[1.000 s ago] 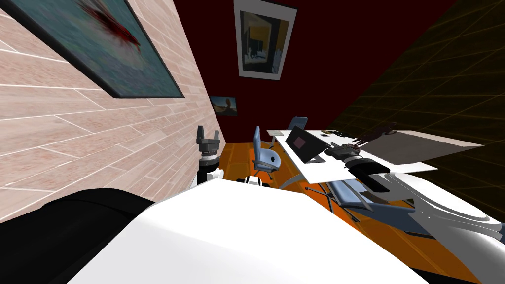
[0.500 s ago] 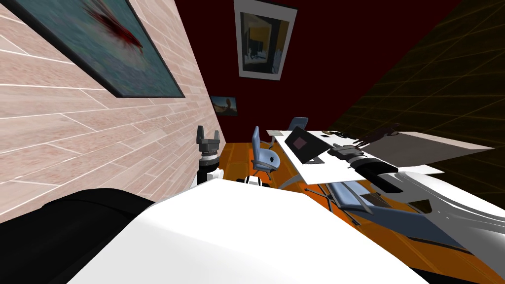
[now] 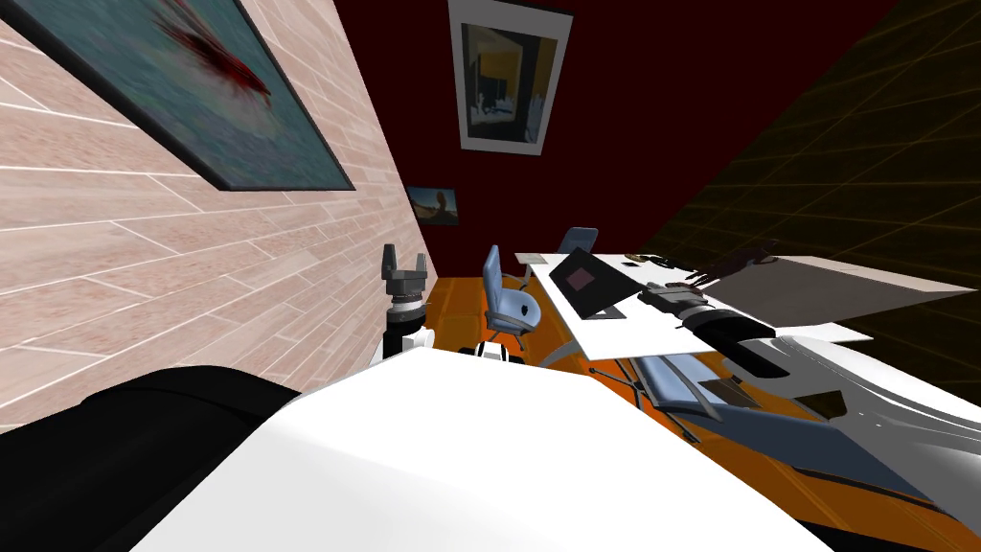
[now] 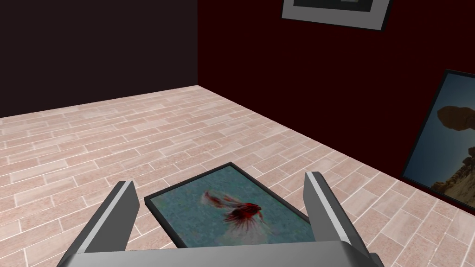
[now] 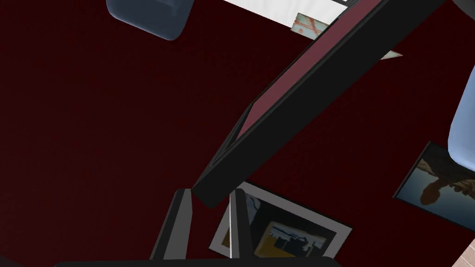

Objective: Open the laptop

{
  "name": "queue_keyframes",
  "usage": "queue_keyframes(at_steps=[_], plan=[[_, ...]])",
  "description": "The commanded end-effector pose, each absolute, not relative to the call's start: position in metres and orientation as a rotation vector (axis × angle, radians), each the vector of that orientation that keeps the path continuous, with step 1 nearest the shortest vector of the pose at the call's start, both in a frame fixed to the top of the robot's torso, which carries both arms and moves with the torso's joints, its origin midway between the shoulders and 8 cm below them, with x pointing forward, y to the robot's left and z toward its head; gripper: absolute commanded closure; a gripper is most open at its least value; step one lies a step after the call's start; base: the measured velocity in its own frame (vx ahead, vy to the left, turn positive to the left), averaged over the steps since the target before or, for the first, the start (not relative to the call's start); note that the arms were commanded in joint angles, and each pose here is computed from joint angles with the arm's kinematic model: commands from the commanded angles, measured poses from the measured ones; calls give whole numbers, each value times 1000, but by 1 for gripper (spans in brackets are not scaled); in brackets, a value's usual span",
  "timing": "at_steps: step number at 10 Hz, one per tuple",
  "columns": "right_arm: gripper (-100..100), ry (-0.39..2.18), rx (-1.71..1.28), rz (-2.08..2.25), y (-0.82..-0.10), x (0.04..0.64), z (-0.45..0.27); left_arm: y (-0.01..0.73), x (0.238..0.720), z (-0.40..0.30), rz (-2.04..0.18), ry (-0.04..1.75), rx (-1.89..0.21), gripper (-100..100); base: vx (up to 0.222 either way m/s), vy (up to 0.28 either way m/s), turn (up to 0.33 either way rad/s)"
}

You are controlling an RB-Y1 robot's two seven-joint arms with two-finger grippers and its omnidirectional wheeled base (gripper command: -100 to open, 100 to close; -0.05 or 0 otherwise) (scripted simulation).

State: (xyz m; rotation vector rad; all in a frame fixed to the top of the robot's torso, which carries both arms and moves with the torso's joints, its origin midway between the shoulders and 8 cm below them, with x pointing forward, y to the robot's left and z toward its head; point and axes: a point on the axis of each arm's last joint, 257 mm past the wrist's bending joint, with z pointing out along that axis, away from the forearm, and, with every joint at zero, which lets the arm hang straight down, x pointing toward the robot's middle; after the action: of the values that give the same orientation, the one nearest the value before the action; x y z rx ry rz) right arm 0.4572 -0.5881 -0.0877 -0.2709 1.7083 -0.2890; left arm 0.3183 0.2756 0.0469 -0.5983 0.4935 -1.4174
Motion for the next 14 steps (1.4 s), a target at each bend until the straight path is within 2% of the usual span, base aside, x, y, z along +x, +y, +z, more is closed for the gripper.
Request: queue_keyframes(at_steps=[1, 5, 6, 14], plan=[[100, 1760, -187, -190, -585, 448, -110, 276, 318, 47, -1417, 494, -598, 0, 16, -109, 40], [100, 1811, -55, -63, -586, 438, -133, 276, 318, 47, -1417, 493, -598, 0, 18, -88, 30], [100, 1782, -88, -115, -591, 447, -115, 276, 318, 47, -1417, 494, -598, 0, 7, -51, -17], [100, 1847, 253, 203, -576, 419, -199, 276, 318, 47, -1417, 494, -598, 0, -9, -119, 83]])
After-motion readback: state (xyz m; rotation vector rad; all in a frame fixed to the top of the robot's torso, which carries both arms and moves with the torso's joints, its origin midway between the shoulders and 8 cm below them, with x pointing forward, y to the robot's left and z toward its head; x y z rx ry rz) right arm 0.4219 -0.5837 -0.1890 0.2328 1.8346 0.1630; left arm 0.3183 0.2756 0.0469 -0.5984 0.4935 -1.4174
